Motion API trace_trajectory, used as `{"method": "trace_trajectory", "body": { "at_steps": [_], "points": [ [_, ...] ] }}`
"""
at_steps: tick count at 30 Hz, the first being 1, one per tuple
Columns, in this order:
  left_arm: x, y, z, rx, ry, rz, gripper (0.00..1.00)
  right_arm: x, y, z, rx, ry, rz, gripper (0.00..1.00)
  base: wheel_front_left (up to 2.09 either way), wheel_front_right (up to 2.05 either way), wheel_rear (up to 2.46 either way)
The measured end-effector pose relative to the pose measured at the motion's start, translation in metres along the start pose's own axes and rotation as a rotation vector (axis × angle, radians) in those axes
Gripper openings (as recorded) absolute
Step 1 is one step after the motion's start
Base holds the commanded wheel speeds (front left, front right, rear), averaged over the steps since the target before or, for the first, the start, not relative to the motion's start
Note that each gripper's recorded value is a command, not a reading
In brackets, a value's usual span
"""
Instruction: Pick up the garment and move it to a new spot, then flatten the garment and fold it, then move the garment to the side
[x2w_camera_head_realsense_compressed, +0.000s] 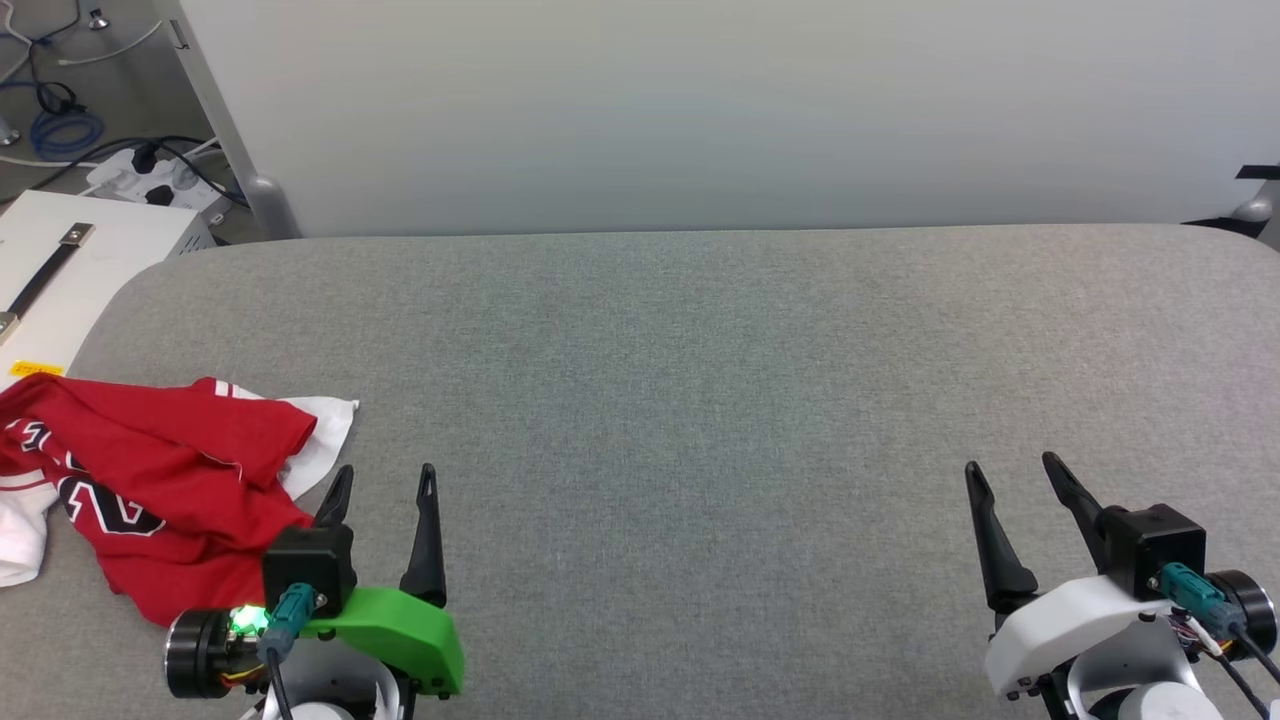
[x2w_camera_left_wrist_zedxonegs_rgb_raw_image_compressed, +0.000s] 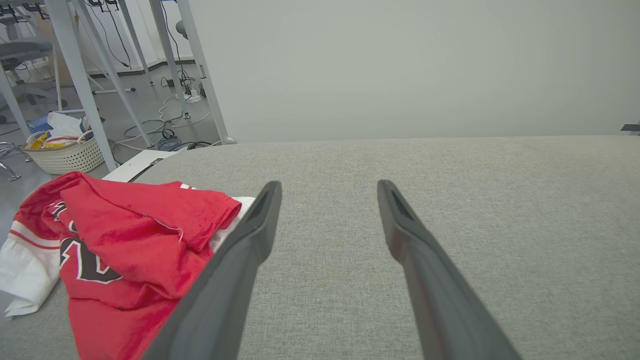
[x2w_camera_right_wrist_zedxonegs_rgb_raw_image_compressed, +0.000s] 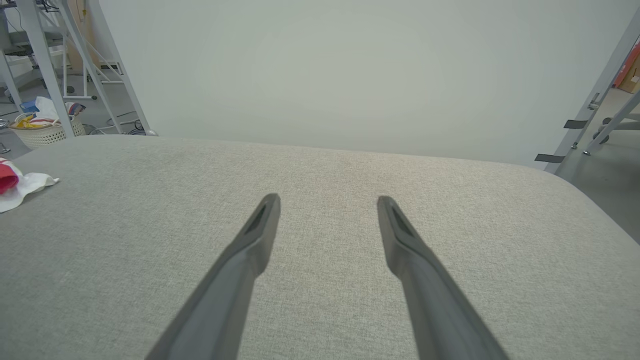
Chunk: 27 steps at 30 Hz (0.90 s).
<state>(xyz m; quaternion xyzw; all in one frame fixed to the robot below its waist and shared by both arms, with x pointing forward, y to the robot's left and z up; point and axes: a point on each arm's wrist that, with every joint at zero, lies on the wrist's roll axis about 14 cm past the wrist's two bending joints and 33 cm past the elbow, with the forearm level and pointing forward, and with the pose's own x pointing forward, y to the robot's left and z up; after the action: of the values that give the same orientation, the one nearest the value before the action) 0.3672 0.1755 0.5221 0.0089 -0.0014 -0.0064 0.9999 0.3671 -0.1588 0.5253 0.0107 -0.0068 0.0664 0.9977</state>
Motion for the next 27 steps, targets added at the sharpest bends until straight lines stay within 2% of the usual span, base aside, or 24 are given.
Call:
{"method": "trace_trajectory", "body": {
  "at_steps": [27],
  "points": [
    [0.0, -0.004, -0.004, -0.062, -0.019, -0.02, 1.0, -0.002, -0.006, 0.011, 0.058, -0.056, -0.02, 1.0, 0.0, 0.0, 0.0]
  ]
}}
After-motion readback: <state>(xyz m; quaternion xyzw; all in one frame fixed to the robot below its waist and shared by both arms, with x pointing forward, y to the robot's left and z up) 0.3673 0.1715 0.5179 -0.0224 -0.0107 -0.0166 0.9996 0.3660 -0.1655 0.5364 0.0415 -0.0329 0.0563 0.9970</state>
